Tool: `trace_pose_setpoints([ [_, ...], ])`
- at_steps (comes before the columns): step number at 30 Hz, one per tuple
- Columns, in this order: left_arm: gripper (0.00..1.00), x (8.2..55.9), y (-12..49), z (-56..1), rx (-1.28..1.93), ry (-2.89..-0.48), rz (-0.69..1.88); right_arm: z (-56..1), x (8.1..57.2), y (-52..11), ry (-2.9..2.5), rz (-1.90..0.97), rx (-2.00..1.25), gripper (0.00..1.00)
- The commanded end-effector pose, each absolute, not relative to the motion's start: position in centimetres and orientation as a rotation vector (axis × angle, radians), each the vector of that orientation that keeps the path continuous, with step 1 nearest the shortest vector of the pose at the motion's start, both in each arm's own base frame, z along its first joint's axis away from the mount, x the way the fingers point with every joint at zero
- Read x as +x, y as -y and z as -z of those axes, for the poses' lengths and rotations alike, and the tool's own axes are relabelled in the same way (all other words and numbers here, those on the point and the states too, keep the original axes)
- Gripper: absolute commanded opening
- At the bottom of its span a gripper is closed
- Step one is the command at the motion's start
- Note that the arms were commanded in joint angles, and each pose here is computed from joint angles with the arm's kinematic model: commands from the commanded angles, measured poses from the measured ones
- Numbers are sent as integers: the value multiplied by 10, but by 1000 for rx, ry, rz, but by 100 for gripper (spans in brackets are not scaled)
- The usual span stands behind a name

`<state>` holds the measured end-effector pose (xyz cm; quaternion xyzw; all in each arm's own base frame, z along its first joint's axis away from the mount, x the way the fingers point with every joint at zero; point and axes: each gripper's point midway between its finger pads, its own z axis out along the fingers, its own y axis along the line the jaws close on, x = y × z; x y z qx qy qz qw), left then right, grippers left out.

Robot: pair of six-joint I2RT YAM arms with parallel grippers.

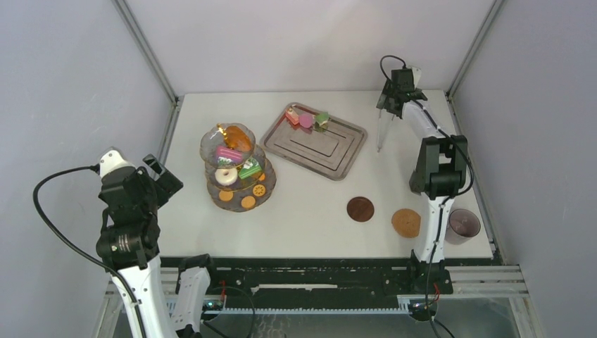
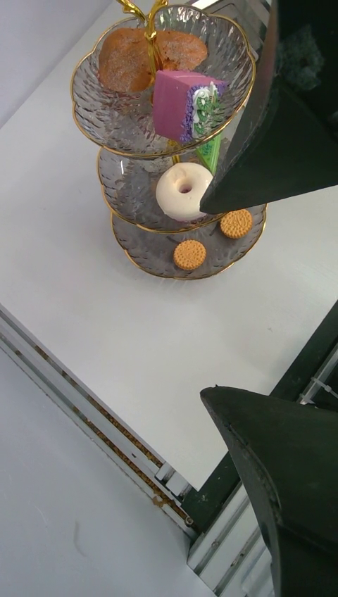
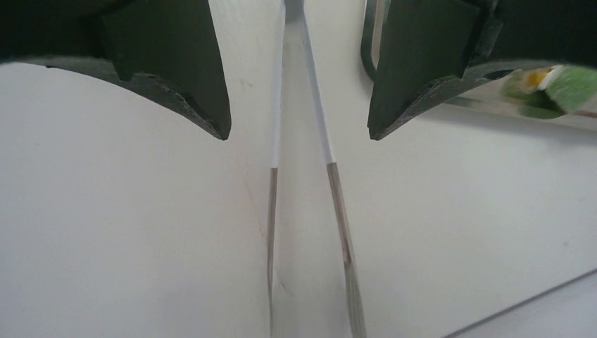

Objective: Serve the afternoon tea

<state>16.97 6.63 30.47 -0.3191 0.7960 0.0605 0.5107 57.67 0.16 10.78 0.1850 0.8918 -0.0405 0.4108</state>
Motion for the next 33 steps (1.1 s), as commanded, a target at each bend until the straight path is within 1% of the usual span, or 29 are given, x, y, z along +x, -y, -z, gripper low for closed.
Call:
trace_pose_setpoints([
  [1, 97, 171, -68, -340, -716, -1838, -153, -224, 563, -2, -2065, 37, 447, 79],
  [5, 98, 175, -56, -367, -648, -1795, -78, -270, 529, -25, -2021, -21, 373, 79],
  [9, 99, 176, -39, -404, -555, -1704, 21, -293, 491, -49, -2007, -10, 294, 79],
  [14, 100, 182, -2, -437, -388, -1681, 206, -293, 441, -65, -1981, -63, 297, 80],
  [18, 100, 188, 30, -456, -236, -1646, 364, -276, 401, -75, -2024, -172, 326, 80],
  [20, 100, 195, 41, -453, -180, -1658, 406, -273, 382, -82, -2022, -211, 305, 80],
  [23, 100, 205, 65, -447, -88, -1692, 474, -252, 354, -85, -2063, -193, 275, 80],
  [27, 100, 212, 133, -432, 155, -1776, 516, -241, 321, -78, -2131, -174, 294, 80],
  [30, 100, 221, 176, -414, 272, -1840, 467, -230, 300, -57, -2170, -87, 373, 80],
  [33, 100, 228, 214, -392, 332, -1899, 478, -216, 281, -26, -2192, 38, 512, 80],
])
